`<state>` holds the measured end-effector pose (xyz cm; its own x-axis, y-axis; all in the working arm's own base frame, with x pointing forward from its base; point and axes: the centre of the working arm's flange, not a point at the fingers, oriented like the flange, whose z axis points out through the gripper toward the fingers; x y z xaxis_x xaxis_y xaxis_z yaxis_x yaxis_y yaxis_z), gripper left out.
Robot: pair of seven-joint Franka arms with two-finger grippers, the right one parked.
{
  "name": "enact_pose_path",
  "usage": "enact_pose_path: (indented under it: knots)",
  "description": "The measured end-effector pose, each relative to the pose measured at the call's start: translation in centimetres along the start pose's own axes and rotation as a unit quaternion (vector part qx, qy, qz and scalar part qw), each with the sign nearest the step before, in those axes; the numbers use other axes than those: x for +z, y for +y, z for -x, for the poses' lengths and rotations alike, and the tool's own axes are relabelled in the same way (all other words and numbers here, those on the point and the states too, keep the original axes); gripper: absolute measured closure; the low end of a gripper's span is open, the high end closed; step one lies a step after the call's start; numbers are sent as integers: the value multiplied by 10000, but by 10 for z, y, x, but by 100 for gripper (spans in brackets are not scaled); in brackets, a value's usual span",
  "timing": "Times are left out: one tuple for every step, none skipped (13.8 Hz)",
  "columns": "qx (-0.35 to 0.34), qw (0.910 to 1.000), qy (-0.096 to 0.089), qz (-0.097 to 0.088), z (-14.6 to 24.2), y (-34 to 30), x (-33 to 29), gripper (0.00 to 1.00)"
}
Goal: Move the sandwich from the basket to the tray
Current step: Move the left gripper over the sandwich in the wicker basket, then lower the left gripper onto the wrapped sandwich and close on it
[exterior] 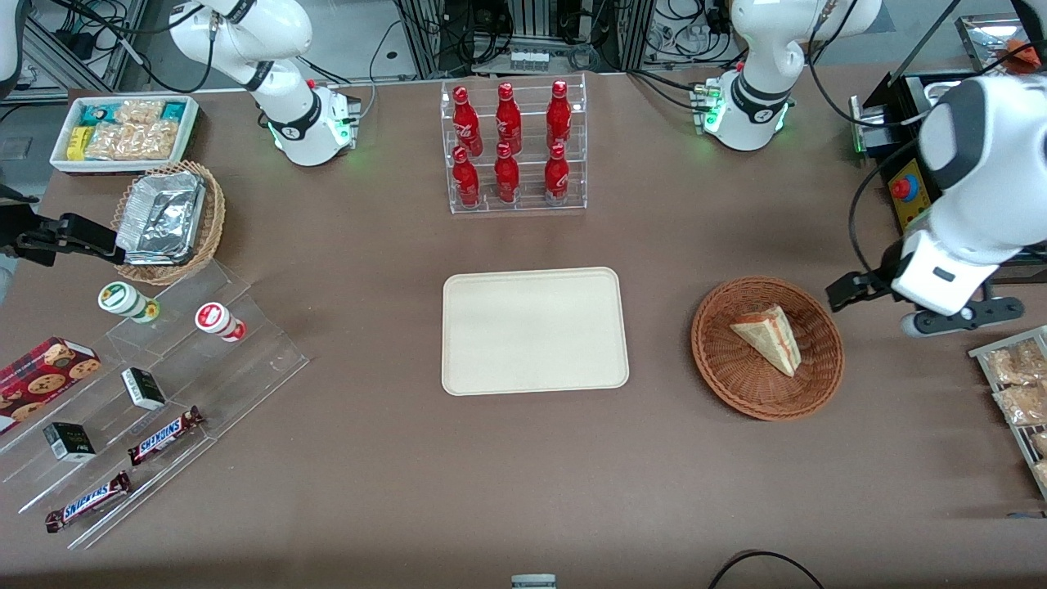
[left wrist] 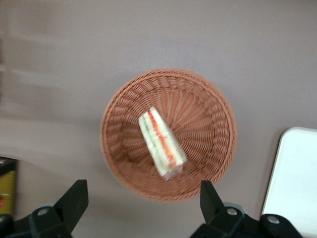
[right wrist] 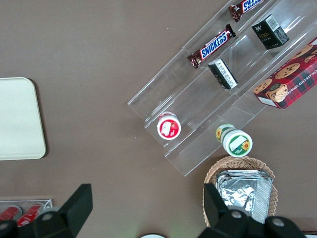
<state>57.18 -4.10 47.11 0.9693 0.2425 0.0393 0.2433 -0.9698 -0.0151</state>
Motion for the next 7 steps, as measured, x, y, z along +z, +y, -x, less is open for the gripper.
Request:
enact_pose_path:
  knots:
    - [-334,9994,106,46,7,4,12,0]
    - [-709,9972,228,113,15,11,23,0]
    - [-1082,9934,323,184,23,19,34,0]
    - [-1413,9889,392,254,32,27,46,0]
    - [-1685,9843,423,305,40,34,57,0]
    - [-1888,9807,404,315,46,38,65,0]
    - [-2008,9785,363,297,50,38,72,0]
